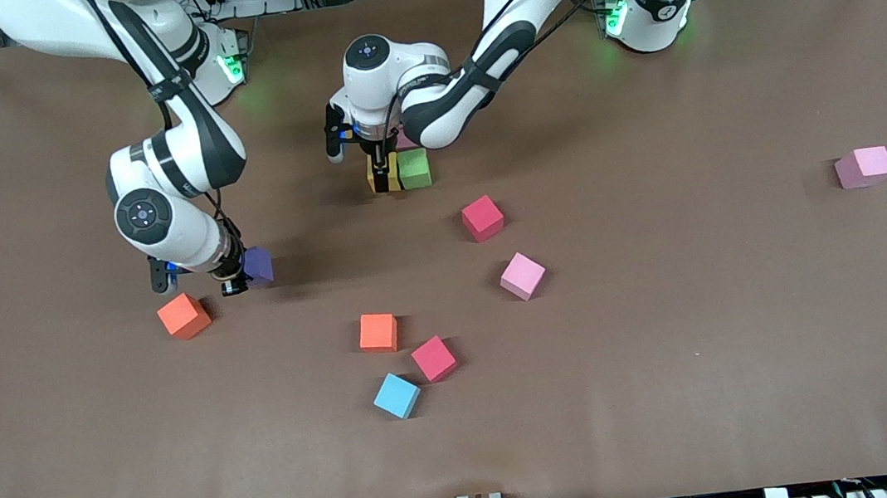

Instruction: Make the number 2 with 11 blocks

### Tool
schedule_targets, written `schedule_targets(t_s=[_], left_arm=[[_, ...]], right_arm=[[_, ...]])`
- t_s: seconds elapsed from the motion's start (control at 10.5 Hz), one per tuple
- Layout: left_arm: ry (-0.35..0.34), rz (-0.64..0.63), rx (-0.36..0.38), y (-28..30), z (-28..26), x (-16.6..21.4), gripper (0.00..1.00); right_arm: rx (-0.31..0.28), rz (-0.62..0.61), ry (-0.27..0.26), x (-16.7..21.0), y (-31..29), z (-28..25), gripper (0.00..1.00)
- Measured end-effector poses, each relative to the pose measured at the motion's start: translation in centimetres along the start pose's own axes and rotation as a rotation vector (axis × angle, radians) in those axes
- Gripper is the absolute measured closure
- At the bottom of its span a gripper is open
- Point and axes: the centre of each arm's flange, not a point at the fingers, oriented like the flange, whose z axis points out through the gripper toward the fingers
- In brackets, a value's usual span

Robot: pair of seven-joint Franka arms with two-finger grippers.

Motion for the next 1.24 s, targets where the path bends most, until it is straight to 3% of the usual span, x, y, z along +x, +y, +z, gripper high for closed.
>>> schedule_targets(t_s=[0.48, 0.76, 0.95, 1.24], left_arm=[[0.045, -0.02, 0.005, -0.3, -2.5, 1.1, 0.0], [0.036, -0.032, 0.007, -1.1, -7.8, 1.6, 0.0], [-0.009, -0.047, 0.008, -1.4, -13.2, 1.4, 0.0], [-0.063, -0.084, 0.025, -3.1, -20.3, -0.7, 0.0]], right_arm=[[-0.022, 0.051, 0.009, -1.2, 0.6, 0.2, 0.48], [-0.027, 0.047, 0.011, -1.7, 0.9, 0.3, 0.48], [-0.03, 0.042, 0.015, -4.9, 2.0, 0.5, 0.48], [-0.04, 0.021, 0.023, -12.9, 6.7, 2.2, 0.48]])
